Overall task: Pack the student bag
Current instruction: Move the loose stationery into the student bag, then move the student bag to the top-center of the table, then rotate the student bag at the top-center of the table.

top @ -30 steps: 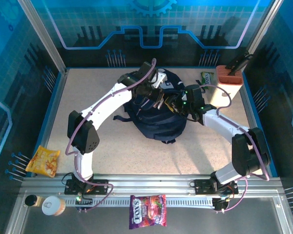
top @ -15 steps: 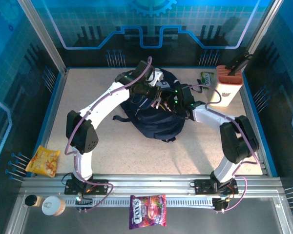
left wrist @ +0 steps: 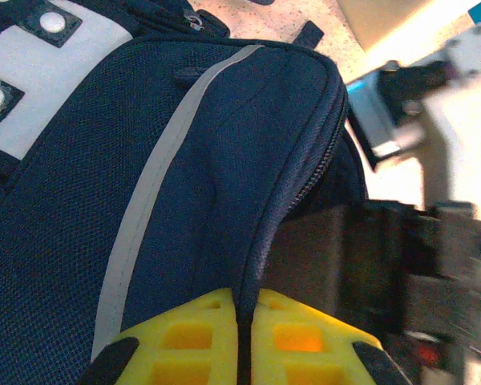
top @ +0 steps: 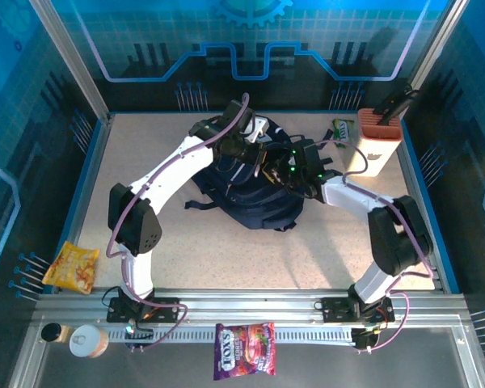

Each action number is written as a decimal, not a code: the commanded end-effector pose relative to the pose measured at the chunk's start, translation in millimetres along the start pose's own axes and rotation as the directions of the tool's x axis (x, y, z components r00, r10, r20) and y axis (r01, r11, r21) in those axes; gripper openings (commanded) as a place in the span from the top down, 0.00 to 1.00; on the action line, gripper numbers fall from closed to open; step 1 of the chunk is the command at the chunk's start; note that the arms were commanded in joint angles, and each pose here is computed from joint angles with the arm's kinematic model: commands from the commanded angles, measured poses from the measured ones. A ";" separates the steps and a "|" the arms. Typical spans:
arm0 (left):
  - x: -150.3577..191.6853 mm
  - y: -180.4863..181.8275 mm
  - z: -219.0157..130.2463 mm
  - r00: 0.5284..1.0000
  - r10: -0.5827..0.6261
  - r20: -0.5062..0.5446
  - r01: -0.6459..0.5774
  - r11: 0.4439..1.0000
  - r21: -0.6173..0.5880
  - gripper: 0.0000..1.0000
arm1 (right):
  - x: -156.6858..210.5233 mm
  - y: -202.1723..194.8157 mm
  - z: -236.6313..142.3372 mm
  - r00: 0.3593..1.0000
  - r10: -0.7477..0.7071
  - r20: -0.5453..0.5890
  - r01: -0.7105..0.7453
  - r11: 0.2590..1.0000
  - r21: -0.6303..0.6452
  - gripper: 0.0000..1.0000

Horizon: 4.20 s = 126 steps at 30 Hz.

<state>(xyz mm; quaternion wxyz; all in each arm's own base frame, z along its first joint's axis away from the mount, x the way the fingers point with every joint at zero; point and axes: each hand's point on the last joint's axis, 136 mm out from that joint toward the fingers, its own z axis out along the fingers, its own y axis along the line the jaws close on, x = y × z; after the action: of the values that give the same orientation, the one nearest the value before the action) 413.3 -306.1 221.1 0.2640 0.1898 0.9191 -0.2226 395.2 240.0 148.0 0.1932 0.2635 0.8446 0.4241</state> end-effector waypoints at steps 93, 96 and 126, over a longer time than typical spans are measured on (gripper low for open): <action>32.5 91.4 36.2 0.739 -0.672 -0.055 0.670 0.723 0.167 0.44 | -8.6 -57.6 -111.8 0.979 -0.167 0.113 0.144 0.971 0.192 0.54; 39.1 85.7 30.0 0.749 -0.658 -0.084 0.661 0.731 0.167 0.44 | -6.7 -57.3 -119.1 0.972 -0.207 0.112 0.180 0.960 0.214 0.47; 37.5 96.3 64.4 0.714 -0.678 -0.175 0.699 0.699 0.147 0.80 | -15.2 -47.2 -50.7 0.944 -0.329 -0.001 0.317 0.908 0.274 0.17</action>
<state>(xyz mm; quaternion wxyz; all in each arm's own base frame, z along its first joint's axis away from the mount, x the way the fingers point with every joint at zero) 451.4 -249.5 109.8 0.0962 -0.1340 0.9151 -0.3680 352.6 165.9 128.8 0.2240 0.1741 0.9262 0.2482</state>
